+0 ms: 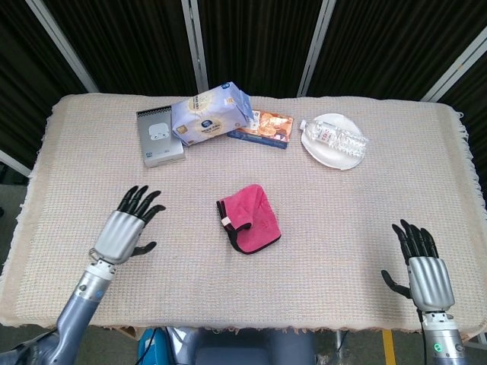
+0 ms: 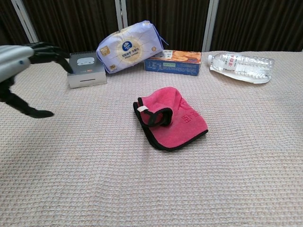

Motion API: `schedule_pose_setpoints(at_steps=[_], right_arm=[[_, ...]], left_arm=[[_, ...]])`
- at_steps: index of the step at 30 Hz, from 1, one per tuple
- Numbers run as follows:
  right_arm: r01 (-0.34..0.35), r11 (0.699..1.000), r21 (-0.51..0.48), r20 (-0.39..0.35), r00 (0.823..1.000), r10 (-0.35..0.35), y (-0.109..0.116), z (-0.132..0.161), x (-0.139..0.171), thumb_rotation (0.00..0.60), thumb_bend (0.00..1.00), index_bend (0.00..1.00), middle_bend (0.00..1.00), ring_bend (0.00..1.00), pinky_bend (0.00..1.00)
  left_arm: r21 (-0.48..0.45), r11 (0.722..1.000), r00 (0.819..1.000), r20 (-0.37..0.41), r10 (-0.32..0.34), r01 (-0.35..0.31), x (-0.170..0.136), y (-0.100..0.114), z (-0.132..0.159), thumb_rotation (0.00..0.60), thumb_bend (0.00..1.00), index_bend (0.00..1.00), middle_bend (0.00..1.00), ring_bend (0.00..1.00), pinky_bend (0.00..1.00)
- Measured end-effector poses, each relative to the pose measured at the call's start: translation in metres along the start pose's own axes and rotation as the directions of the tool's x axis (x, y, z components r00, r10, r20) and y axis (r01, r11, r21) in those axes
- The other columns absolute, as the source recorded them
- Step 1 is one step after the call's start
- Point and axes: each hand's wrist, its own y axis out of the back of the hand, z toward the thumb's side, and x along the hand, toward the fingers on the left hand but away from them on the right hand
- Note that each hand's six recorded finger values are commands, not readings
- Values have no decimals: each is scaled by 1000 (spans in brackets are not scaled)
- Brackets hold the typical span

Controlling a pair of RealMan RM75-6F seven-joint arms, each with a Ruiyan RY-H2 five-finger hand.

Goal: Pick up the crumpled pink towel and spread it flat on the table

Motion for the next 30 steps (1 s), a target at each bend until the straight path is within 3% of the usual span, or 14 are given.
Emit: schedule_pose_setpoints(at_steps=[8,17,30], right_arm=[[1,1000,-19,23,1000,0,0,-9,-5,600,268,0,0,0,0],[0,999,-34,46,999,1,1,-16,-8,600,268,0,0,0,0],[12,998,-63,52,999,-8,5,-18,-9,600,269,0,0,0,0]], left_arm=[[-13,1000,998,66,-18,19,48,-33,64,600,201,358,156,0,51],[17,1000,992,126,-16,14,79,-59,121,600,259,423,187,0,51],[27,999,990,141,17,-20,90,-70,144,600,314,459,210,6,51]])
